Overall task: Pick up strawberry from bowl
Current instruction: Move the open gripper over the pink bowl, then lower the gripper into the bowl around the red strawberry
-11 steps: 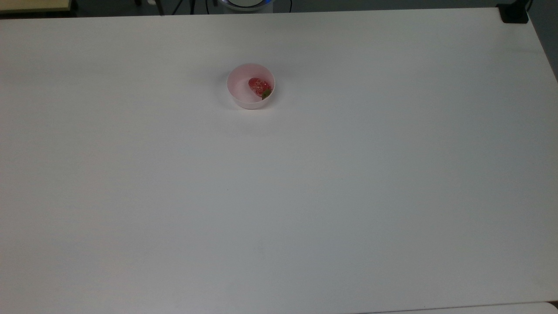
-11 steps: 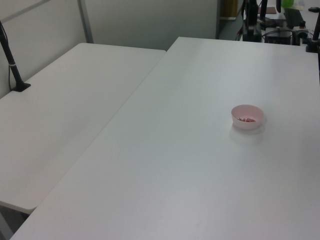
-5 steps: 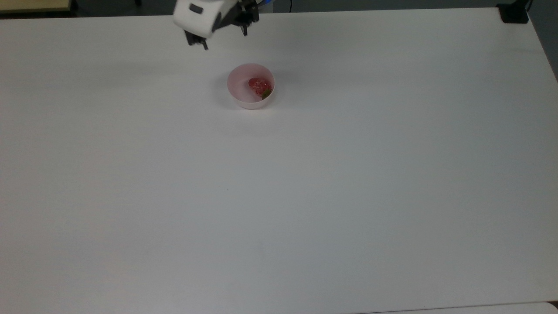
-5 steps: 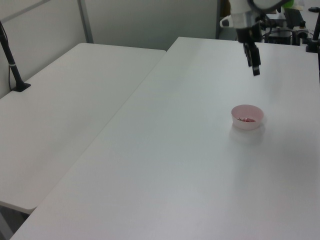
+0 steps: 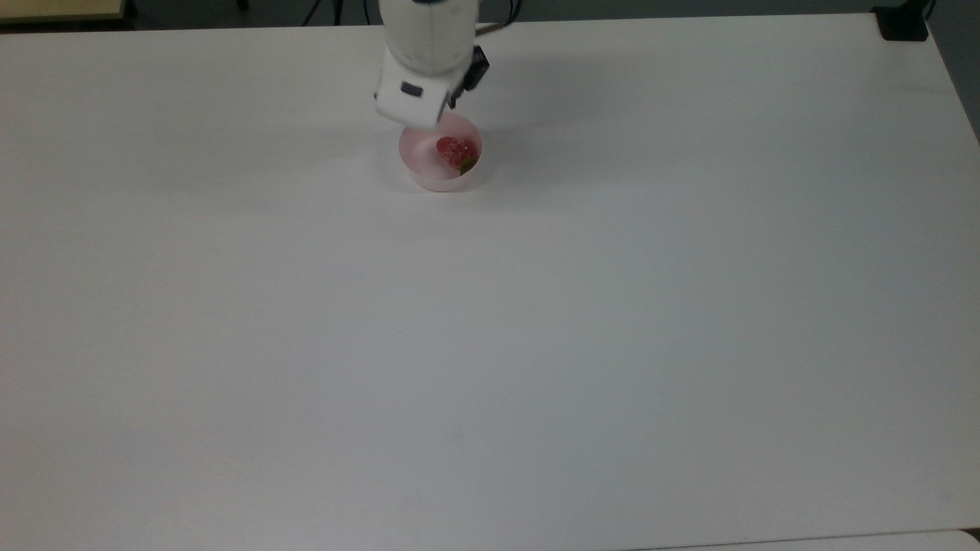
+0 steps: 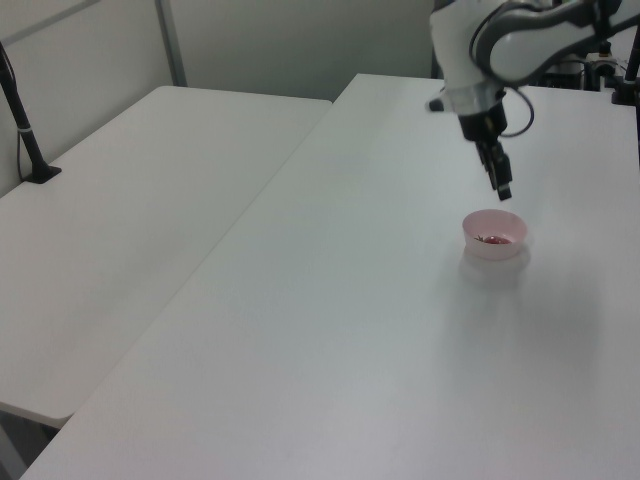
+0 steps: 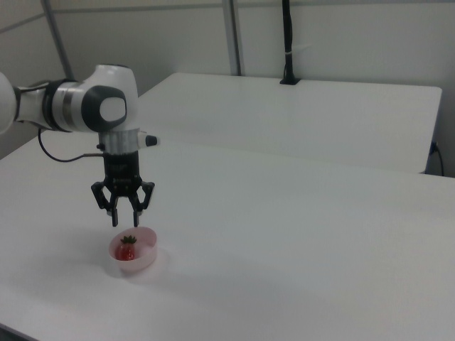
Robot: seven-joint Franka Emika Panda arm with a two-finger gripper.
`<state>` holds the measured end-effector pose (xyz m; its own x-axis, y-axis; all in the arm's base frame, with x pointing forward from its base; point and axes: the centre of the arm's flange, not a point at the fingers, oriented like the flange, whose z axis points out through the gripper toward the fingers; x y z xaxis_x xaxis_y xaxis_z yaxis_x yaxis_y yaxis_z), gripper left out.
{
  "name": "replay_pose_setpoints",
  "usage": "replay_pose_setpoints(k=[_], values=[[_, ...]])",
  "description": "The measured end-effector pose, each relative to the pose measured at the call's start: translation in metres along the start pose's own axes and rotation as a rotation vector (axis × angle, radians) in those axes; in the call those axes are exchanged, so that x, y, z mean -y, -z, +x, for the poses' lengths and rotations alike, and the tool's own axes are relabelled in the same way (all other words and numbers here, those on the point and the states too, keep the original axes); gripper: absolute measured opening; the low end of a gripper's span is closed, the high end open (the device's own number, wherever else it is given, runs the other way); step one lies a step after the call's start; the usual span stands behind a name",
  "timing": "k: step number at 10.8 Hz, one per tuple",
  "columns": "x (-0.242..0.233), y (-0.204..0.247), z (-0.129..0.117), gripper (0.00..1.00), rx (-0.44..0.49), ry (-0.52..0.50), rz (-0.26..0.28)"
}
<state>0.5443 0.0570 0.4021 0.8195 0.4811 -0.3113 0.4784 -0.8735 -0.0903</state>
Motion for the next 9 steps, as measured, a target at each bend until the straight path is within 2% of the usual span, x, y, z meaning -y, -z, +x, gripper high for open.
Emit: replay_pose_setpoints(k=[2, 4, 5, 9], values=[[0.001, -0.028, 0.017, 0.70, 0.028, 0.027, -0.028], [-0.001, -0.044, 0.022, 0.79, 0.030, 0.052, -0.065], [-0.001, -0.049, 0.023, 0.82, 0.030, 0.058, -0.069], [0.005, -0.056, 0.025, 0.81, 0.040, 0.073, -0.068]])
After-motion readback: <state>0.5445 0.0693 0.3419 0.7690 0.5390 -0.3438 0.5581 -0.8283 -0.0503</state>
